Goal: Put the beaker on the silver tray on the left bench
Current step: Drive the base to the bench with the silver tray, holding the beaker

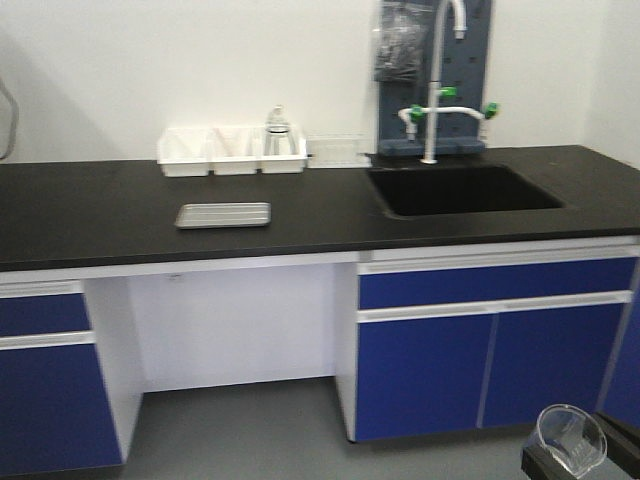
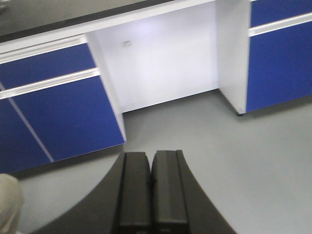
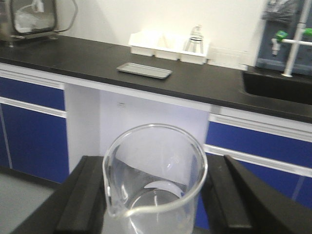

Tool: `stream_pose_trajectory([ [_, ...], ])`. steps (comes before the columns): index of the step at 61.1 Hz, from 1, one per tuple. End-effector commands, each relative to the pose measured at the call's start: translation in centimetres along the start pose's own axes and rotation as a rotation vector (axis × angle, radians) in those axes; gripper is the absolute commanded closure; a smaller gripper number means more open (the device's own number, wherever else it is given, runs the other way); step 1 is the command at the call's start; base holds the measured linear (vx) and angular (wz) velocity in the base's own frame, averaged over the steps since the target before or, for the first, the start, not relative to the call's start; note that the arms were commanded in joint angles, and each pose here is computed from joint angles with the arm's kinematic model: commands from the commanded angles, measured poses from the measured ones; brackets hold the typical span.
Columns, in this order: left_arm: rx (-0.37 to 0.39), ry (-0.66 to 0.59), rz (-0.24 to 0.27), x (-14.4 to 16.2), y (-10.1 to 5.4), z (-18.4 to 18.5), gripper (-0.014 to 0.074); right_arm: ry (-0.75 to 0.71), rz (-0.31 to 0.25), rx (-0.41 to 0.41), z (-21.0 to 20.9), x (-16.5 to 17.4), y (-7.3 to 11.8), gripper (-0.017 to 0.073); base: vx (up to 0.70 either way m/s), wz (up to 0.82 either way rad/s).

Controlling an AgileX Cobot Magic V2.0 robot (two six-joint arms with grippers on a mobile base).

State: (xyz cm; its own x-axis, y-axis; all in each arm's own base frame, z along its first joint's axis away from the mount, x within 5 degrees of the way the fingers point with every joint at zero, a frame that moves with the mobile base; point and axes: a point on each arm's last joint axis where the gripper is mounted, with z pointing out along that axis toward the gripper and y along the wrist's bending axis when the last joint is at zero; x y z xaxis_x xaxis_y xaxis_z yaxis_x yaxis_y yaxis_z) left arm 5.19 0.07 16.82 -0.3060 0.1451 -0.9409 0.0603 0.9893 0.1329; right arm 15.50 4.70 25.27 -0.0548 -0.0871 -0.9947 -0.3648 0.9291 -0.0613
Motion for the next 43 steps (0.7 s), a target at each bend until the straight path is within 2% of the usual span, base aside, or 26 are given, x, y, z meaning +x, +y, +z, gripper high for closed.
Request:
stream_pose_trajectory([
  [1,0.004,-0.071,-0.003,-0.16,-0.09,0.16,0.0592,-0.118,-0.001,-0.015,-0.01,-1.78,0.06,0.0571,0.18,0.50],
  [22,0.004,-0.071,-0.003,-0.16,-0.09,0.16,0.0592,-0.118,-0.001,-0.015,-0.01,-1.78,0.06,0.0571,0.23,0.38],
  [43,0.004,-0.071,-0.003,-0.16,-0.09,0.16,0.0592,-0.118,-0.001,-0.015,-0.01,-1.78,0.06,0.0571,0.36,0.08],
])
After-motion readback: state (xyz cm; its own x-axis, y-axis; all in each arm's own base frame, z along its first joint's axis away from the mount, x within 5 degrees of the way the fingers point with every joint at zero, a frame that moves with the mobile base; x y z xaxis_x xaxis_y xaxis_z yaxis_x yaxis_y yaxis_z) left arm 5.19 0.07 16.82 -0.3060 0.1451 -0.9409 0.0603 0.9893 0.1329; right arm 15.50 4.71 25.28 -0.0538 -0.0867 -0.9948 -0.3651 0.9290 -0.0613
